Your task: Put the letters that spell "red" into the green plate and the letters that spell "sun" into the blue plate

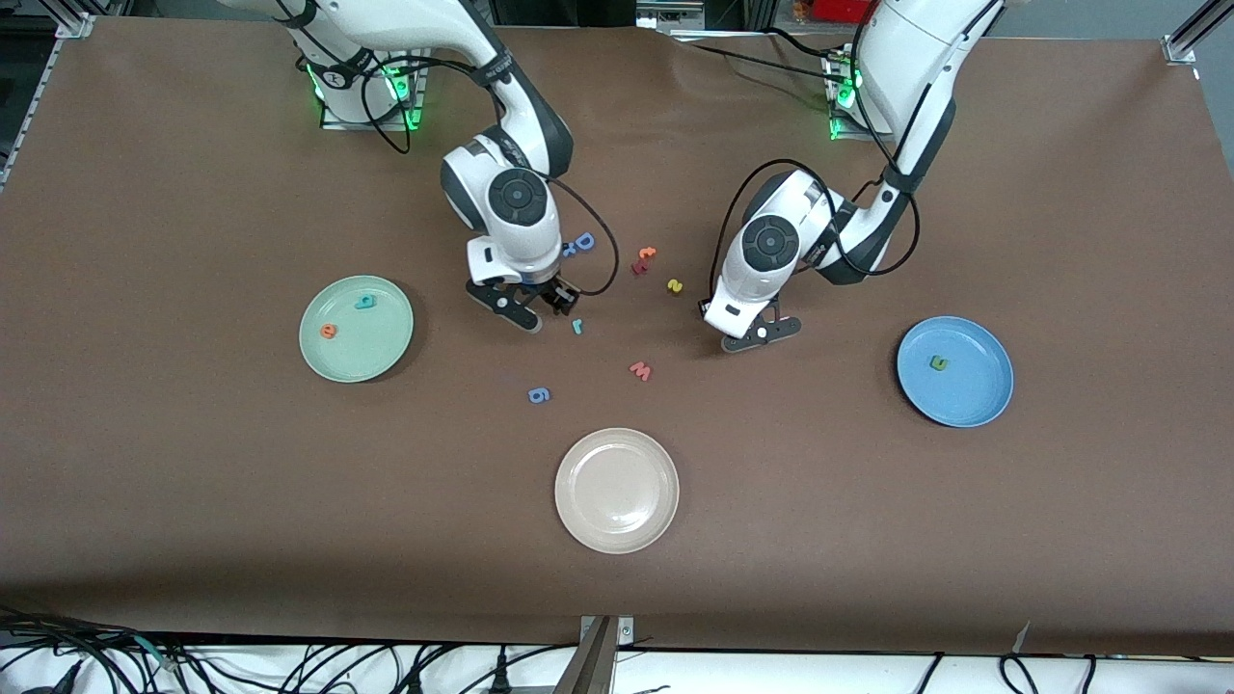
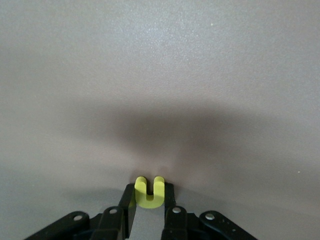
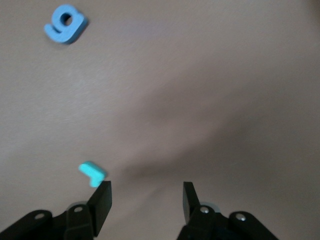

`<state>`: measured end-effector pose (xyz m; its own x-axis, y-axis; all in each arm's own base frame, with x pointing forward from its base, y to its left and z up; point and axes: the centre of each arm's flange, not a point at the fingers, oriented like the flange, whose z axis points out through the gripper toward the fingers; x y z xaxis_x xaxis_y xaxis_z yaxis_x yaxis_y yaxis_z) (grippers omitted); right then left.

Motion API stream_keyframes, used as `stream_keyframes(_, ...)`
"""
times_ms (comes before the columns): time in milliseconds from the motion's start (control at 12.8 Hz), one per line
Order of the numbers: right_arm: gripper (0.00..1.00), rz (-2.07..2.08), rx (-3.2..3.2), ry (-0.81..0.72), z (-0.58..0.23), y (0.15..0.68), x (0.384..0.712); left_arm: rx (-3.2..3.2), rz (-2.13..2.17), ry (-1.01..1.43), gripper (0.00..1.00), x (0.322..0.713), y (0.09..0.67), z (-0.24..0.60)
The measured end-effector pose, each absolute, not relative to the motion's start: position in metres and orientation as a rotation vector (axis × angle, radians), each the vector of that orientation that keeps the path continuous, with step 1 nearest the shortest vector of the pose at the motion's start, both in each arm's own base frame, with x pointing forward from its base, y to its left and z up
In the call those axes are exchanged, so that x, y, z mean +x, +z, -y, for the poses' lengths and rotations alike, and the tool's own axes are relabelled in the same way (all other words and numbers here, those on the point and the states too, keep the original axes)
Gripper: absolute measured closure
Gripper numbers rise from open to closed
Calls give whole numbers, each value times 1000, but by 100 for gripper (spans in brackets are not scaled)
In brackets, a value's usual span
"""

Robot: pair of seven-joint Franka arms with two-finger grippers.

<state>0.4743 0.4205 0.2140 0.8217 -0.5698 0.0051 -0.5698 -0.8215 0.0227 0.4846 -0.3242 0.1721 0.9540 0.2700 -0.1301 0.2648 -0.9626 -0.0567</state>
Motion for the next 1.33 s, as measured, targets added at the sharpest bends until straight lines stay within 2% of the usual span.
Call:
stream_keyframes(234, 35, 1058, 2974, 23, -447, 206, 492, -3065, 225, 197, 73, 506, 176, 290)
stream_keyframes(546, 38, 1081, 2968, 28, -457, 192, 500, -3073, -194, 161, 73, 568, 227, 165)
stream_keyframes(703, 39, 1078, 2961, 22, -457, 186, 499, -3066, -377, 150, 73, 584, 242, 98)
stream_keyframes(937, 44, 1064, 2959, 17, -461, 181, 494, -3045, -595, 167, 73, 590, 241, 36)
stream_keyframes(1327, 48, 1069, 2954, 20, -460, 180, 494, -2987, -848, 193, 73, 590, 228, -20)
